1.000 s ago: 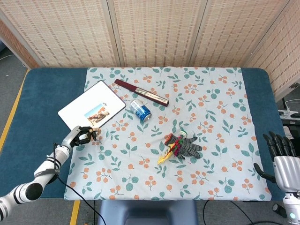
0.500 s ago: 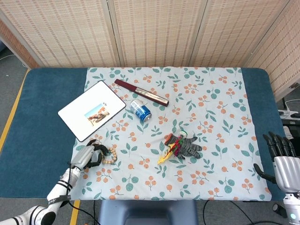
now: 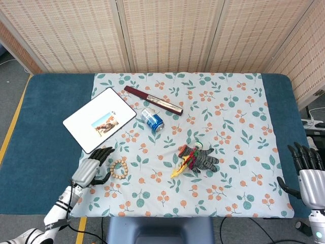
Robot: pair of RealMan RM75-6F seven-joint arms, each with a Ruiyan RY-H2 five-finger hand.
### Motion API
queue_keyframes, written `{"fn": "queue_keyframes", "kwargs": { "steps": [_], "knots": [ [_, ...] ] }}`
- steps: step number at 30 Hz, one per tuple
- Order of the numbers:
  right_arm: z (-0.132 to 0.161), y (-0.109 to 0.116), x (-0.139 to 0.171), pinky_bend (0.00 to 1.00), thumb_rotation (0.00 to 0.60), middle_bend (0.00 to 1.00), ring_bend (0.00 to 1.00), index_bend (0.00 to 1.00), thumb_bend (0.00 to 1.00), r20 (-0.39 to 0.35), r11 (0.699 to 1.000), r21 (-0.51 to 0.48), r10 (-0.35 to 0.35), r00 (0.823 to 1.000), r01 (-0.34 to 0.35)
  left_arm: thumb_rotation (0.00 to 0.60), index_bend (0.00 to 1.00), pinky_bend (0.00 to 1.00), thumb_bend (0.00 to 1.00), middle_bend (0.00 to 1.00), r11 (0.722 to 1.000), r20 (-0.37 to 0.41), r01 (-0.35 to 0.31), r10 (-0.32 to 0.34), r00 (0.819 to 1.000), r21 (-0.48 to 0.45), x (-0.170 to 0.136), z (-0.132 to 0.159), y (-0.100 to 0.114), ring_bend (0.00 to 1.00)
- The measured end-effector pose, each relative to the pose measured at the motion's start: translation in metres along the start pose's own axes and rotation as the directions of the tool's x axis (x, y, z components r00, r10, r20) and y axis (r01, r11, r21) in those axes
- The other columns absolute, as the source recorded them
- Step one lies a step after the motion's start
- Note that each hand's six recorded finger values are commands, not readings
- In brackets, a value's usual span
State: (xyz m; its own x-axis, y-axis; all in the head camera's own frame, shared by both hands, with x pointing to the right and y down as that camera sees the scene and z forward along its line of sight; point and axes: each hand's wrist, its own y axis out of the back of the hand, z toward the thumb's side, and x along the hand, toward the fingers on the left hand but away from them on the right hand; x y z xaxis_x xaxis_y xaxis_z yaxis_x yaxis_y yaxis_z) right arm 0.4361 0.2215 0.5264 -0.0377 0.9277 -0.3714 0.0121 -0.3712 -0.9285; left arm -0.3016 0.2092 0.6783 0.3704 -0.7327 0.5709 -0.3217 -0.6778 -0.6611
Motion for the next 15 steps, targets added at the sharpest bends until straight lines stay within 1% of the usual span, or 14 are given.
{"fn": "queue_keyframes", "kwargs": {
  "steps": [2,3,5,8,9,10,12,14,15],
  "knots": [
    [-0.001,-0.001,0.000,0.00,0.514,0.00,0.00,0.00,0.20,0.005,1.000,0.013,-0.002,1.000,0.002,0.600,0.00,0.00,0.47,0.00,0.997,0.002,-0.058,0.058,0.998,0.046,-0.011,-0.004,0.017,0.00],
    [-0.001,-0.001,-0.001,0.00,0.513,0.00,0.00,0.00,0.20,0.007,1.000,0.019,-0.002,1.000,0.002,0.600,0.00,0.00,0.47,0.00,0.992,0.003,-0.097,0.097,0.995,0.077,-0.021,-0.008,0.027,0.00],
    [-0.001,-0.003,-0.001,0.00,0.512,0.00,0.00,0.00,0.20,0.013,0.999,0.035,-0.001,1.000,0.000,0.600,0.00,0.00,0.47,0.00,0.981,0.000,-0.156,0.157,0.988,0.119,-0.038,-0.013,0.042,0.00],
    [-0.001,-0.006,-0.001,0.00,0.512,0.00,0.00,0.00,0.20,0.026,0.998,0.061,0.005,1.000,-0.006,0.600,0.00,0.00,0.47,0.00,0.948,-0.011,-0.260,0.266,0.964,0.184,-0.073,-0.023,0.061,0.00],
    [-0.001,-0.007,-0.001,0.00,0.512,0.00,0.00,0.00,0.20,0.030,0.998,0.069,0.008,1.000,-0.010,0.600,0.00,0.00,0.47,0.00,0.929,-0.017,-0.298,0.309,0.951,0.218,-0.088,-0.026,0.067,0.00],
    [0.000,-0.009,0.000,0.00,0.512,0.00,0.00,0.00,0.20,0.036,0.997,0.079,0.015,0.999,-0.018,0.600,0.00,0.00,0.47,0.00,0.914,-0.021,-0.321,0.336,0.941,0.248,-0.099,-0.029,0.072,0.00],
    [0.001,-0.012,0.001,0.00,0.513,0.00,0.00,0.00,0.20,0.047,0.995,0.089,0.034,0.998,-0.038,0.600,0.00,0.00,0.47,0.00,0.882,-0.029,-0.354,0.381,0.924,0.310,-0.118,-0.032,0.081,0.00],
    [0.003,-0.015,0.001,0.00,0.513,0.00,0.00,0.00,0.20,0.054,0.994,0.094,0.054,0.997,-0.059,0.600,0.00,0.00,0.47,0.00,0.868,-0.042,-0.356,0.393,0.919,0.346,-0.127,-0.035,0.085,0.00],
    [0.004,-0.017,0.001,0.00,0.512,0.00,0.00,0.00,0.20,0.055,0.993,0.096,0.061,0.997,-0.066,0.600,0.00,0.00,0.47,0.00,0.867,-0.057,-0.341,0.386,0.921,0.365,-0.131,-0.039,0.085,0.00]
  ]
}}
